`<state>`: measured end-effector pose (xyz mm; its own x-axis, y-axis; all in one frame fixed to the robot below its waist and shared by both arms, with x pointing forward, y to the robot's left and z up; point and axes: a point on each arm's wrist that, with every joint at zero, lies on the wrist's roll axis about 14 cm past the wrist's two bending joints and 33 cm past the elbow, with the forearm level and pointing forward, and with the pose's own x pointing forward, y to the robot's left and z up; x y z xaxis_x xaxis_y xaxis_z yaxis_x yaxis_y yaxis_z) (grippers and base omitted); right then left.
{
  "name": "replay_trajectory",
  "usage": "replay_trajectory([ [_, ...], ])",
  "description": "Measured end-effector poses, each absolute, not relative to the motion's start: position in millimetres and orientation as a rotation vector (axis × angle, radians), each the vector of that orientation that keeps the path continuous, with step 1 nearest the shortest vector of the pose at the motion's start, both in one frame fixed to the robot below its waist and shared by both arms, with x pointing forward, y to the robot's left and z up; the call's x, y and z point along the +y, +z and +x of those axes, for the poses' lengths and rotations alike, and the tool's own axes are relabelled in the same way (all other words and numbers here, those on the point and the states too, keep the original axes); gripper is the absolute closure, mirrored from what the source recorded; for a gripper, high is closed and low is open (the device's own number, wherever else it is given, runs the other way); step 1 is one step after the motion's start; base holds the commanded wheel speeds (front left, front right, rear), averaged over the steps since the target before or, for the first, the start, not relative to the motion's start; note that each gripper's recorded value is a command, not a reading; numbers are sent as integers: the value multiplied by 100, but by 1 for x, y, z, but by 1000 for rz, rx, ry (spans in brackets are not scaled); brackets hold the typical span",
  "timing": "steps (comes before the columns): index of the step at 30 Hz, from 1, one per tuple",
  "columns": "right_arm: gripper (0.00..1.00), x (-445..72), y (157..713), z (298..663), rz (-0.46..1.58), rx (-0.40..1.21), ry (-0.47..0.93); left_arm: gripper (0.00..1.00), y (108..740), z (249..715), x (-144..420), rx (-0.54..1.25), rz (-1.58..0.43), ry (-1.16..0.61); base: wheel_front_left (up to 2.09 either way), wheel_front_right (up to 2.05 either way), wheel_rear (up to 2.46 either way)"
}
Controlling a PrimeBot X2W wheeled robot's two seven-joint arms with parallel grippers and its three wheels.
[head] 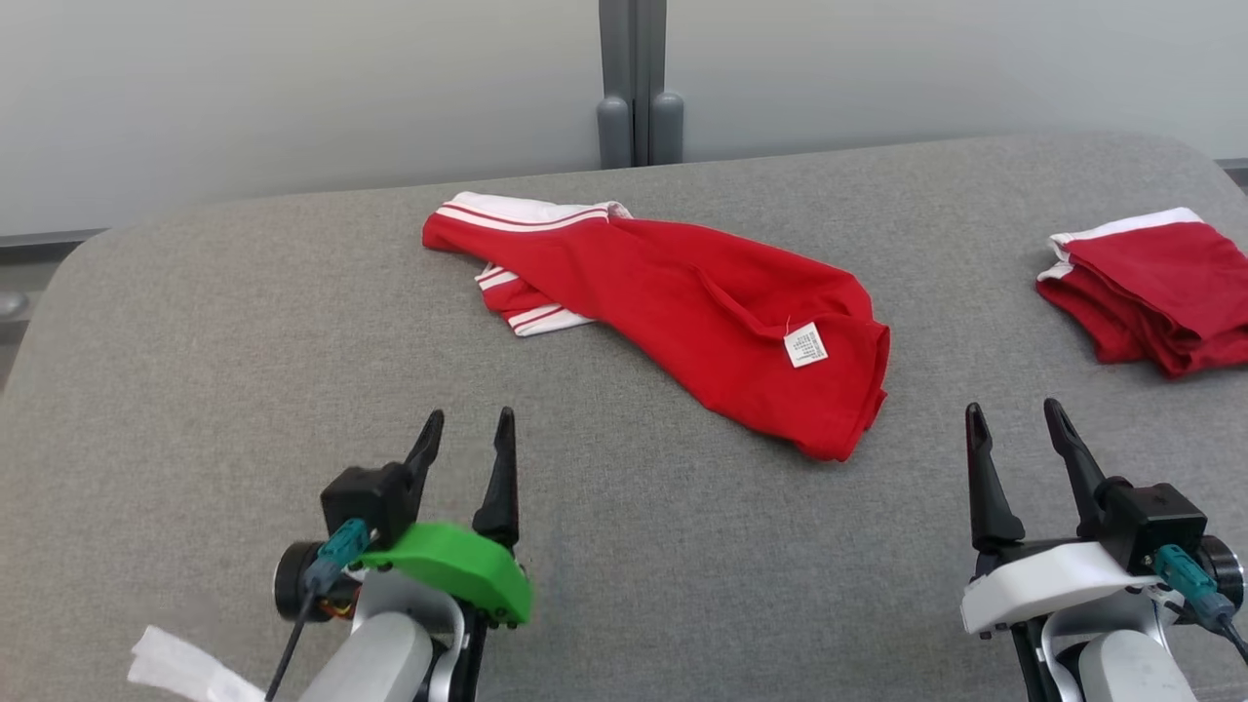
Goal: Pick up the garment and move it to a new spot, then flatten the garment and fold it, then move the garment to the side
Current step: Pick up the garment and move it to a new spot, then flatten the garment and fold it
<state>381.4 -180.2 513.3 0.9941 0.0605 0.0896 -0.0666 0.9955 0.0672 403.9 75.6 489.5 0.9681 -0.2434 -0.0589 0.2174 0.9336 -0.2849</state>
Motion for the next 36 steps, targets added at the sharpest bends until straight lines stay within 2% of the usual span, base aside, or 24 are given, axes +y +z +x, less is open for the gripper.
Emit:
replay_trajectory([
  [13,0,-164,519,363,120,-107,108,0,497,365,110,18,-295,-111,0,0,0],
  [36,0,-157,513,366,109,-81,129,0,488,362,119,26,-268,-92,0,0,0],
])
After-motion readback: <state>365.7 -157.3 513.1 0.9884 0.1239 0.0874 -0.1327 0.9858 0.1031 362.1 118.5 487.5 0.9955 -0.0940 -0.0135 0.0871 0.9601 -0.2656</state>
